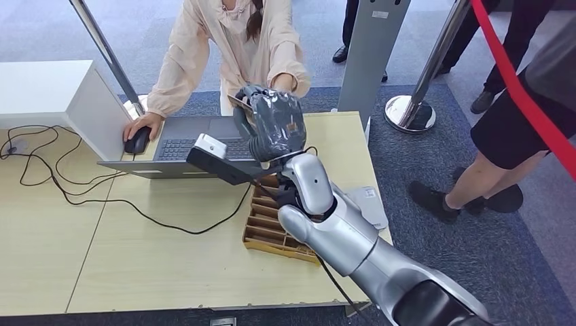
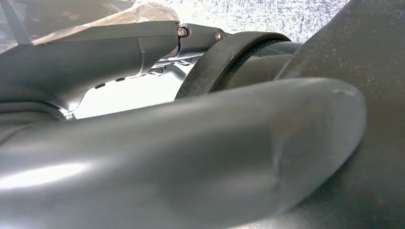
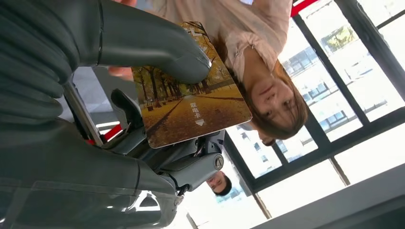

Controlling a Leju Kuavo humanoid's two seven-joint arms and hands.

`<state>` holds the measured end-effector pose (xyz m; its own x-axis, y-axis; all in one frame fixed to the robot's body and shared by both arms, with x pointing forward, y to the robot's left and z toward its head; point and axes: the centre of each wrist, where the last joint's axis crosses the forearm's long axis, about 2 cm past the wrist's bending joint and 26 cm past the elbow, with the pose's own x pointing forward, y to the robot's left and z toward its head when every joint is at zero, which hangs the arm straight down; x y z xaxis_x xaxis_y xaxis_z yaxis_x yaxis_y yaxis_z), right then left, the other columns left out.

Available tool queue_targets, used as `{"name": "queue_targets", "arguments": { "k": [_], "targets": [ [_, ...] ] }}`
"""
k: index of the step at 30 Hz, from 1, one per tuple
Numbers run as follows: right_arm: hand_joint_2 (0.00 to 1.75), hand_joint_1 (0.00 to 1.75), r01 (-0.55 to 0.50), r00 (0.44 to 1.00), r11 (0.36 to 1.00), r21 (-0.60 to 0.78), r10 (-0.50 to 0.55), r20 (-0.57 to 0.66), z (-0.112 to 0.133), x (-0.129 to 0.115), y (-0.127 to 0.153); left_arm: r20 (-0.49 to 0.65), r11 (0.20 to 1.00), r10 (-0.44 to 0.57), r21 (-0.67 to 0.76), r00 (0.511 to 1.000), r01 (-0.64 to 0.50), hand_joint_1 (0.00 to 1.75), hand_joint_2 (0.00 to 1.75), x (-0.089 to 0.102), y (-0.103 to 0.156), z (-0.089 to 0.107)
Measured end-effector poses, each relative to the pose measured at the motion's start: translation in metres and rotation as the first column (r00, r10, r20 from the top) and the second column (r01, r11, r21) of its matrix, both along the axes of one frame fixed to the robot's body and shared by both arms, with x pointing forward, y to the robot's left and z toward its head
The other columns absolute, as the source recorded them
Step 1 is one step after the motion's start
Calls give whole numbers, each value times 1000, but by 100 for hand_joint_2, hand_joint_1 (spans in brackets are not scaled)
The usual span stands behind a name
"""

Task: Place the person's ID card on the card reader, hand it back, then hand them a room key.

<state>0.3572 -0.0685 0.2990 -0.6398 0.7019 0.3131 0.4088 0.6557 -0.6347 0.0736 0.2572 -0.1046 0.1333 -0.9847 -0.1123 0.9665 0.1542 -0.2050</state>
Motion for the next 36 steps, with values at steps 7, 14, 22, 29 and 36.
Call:
{"name": "queue_targets", "arguments": {
  "k": [7, 14, 22, 29, 36],
  "targets": [
    [175, 147, -40, 996, 998, -40, 36, -86, -20, 5, 27, 0, 1000, -5, -1, 1000, 5, 0, 0, 0, 0, 0],
    [175, 64, -46, 984, 996, -79, 31, -176, -41, 9, 38, 1, 1000, -17, -1, 1000, 17, 0, 0, 0, 0, 0],
    [175, 1, -37, 969, 992, -119, 6, -247, -58, 12, 41, 1, 1000, -16, -1, 1000, 16, 0, 0, 0, 0, 0],
    [175, 0, -37, 960, 989, -143, -4, -279, -67, 14, 42, 2, 1000, -16, -2, 1000, 16, 0, 0, 0, 0, 0],
    [175, 0, -47, 956, 990, -134, 5, -295, -69, 15, 42, 3, 1000, -16, -1, 1000, 16, 0, 0, -1, 1, 0]
  ]
}}
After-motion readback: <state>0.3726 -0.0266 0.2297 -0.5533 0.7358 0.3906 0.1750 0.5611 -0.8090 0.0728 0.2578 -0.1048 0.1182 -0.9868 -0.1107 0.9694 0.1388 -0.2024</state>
